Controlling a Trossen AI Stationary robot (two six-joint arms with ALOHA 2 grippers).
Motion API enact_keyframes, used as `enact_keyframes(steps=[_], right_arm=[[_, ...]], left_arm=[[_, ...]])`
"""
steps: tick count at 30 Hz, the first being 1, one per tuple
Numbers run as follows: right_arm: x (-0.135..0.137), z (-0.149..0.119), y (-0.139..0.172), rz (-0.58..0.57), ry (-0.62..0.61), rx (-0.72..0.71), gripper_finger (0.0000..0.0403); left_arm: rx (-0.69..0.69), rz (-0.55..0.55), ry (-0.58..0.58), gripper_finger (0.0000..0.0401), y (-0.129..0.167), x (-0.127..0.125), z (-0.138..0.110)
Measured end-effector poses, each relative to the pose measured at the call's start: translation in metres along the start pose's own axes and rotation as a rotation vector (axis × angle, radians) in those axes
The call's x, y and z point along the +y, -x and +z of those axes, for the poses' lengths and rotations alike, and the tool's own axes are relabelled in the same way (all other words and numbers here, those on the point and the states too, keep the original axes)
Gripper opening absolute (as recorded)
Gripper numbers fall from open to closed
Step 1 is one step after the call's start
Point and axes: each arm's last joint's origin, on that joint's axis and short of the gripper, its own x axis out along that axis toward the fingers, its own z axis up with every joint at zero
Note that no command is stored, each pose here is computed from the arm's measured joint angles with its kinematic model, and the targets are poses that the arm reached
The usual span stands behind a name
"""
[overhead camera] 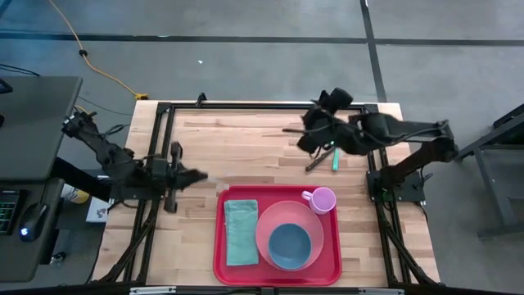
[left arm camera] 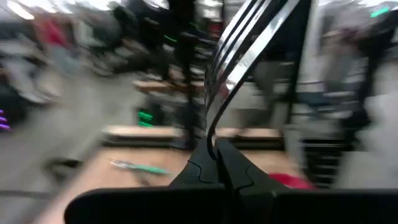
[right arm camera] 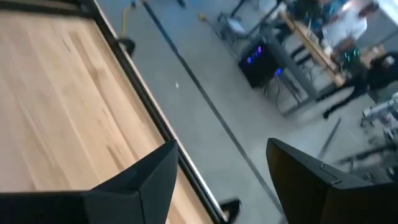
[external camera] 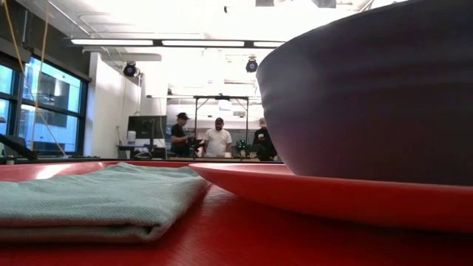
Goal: Set up tray
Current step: Put the blue fork on the blue napkin
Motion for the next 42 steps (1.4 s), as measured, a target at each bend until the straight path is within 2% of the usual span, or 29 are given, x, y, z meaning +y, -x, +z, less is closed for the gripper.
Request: enact_keyframes(steps=[4,13,20,28,32,42], right_arm=[[-0.009,-0.009,-0.003,-0.008,0.017,0.069,0.0225],[-0.014,-0.016,-0.009,-0.041,0.051,0.133,0.0225],[-0.018,-0.016,-0.013,-0.062,0.067,0.15,0.0225],[-0.02,-0.019,-0.015,-0.076,0.085,0.169,0.0225],[-0.021,-0.019,-0.015,-0.083,0.088,0.171,0.0224],[-0.02,-0.02,-0.014,-0.081,0.085,0.176,0.0224]], left_arm=[[0.127,-0.108,0.081,0.0014,-0.004,-0.016,-0.017],[0.382,-0.157,0.233,0.0014,-0.039,-0.055,-0.064],[0.363,-0.239,0.292,0.0014,-0.066,-0.081,-0.081],[0.411,-0.243,0.344,0.0014,-0.085,-0.09,-0.102],[0.372,-0.268,0.373,0.0014,-0.096,-0.091,-0.104],[0.436,-0.239,0.314,0.0014,-0.12,-0.07,-0.12]])
